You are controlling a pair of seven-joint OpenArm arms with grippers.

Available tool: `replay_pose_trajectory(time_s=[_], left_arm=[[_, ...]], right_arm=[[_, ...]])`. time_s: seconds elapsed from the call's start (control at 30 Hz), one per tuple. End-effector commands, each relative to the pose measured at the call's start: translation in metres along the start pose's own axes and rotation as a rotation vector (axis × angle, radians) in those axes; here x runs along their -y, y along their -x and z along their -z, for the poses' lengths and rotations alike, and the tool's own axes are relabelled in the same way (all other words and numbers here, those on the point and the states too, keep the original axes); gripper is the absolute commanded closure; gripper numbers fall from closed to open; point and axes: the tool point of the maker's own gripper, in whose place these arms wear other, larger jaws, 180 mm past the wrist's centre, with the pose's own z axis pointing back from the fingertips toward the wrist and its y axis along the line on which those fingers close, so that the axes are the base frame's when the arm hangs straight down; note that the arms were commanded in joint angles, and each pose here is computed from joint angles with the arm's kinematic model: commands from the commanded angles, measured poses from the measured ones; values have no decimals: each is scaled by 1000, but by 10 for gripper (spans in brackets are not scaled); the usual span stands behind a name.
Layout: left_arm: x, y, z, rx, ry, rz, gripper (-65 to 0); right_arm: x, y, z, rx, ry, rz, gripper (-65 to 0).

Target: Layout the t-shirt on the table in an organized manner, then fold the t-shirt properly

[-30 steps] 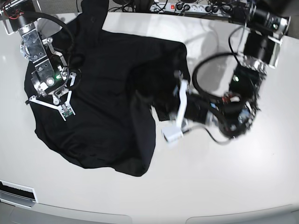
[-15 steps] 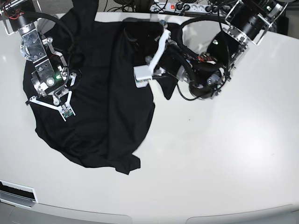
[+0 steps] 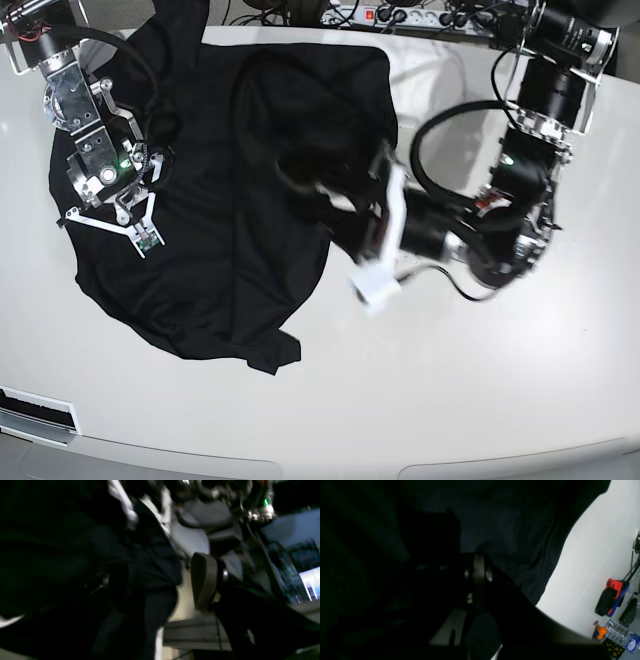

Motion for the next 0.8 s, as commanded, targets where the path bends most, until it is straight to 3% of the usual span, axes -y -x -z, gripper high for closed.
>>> replay_pose_trajectory(time_s=[0.0, 0.07, 0.2, 0.3, 0.53, 0.67, 0.77], left_arm=[[-5, -25, -14, 59, -37, 50, -407], [-32, -24, -37, 46, -189, 53, -407], [-84, -38, -95, 191, -504, -24, -407], [-110, -30, -125, 249, -645, -103, -407], [-146, 13, -124, 257, -737, -260, -407], [-157, 34, -108, 267, -702, -357, -407], [-153, 36, -90, 264, -638, -336, -407]], right_arm=[[16, -11, -3, 33, 41, 5, 0], [16, -11, -3, 33, 41, 5, 0], [16, -12, -3, 34, 41, 6, 0], [17, -11, -3, 34, 45, 13, 0], [17, -12, -3, 37, 50, 21, 0], [18, -12, -3, 38, 50, 21, 0], [18, -14, -3, 45, 50, 21, 0]])
